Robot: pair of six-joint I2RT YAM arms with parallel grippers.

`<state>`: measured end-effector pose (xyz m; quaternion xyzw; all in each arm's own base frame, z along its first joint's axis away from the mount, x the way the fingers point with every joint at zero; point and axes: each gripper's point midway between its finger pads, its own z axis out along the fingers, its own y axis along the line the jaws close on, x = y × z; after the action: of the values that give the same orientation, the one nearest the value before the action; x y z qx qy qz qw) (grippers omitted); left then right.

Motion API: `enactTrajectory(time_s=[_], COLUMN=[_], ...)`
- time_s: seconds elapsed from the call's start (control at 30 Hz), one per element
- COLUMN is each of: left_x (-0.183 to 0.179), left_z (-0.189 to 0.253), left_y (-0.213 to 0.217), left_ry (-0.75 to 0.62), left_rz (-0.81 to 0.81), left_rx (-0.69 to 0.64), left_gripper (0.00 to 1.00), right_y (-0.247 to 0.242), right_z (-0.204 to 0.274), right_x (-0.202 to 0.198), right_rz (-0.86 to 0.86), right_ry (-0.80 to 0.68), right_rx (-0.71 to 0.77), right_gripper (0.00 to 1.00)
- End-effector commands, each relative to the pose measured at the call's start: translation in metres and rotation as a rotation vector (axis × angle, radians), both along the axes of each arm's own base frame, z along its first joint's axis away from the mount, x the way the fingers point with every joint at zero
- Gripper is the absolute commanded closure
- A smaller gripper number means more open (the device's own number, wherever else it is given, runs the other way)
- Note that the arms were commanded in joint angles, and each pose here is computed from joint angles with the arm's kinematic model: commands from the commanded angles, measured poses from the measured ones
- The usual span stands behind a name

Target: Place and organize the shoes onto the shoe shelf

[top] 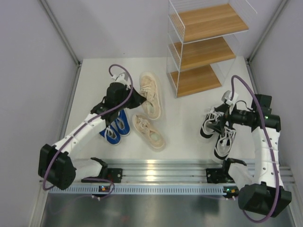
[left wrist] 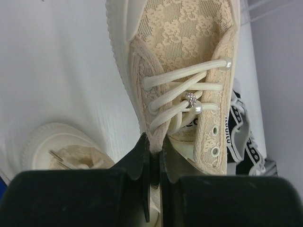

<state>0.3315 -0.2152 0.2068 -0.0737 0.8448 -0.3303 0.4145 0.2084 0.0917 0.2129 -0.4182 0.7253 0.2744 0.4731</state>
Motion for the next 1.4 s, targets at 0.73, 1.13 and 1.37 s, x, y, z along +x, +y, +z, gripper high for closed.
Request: enactTrajectory(time_s=[0.73,1.13,1.37], left_x=[-0.098,-0.057,-0.054], left_z=[0.067,0.047,0.052], left_y=[-0.208,-0.273,-0.28], left_ry=[-0.018,0.046,0.034], left_rz=[-0.288,-0.059,0.021], left_rx=[-0.304,-0.312,-0.334], left_gripper=[1.0,1.0,1.0], right_y=[0.006,-0.009,-0.024], right_z=[0.059,0.033,0.016], right_x=[-0.03,-0.007,0.033], right_rz=[-0.117,-0.316,-0.474], right_ry=[0.107,0.089,0.048], right_rx=[0.043,-0.121,-0.237], right_gripper=[0.0,0.06,0.1])
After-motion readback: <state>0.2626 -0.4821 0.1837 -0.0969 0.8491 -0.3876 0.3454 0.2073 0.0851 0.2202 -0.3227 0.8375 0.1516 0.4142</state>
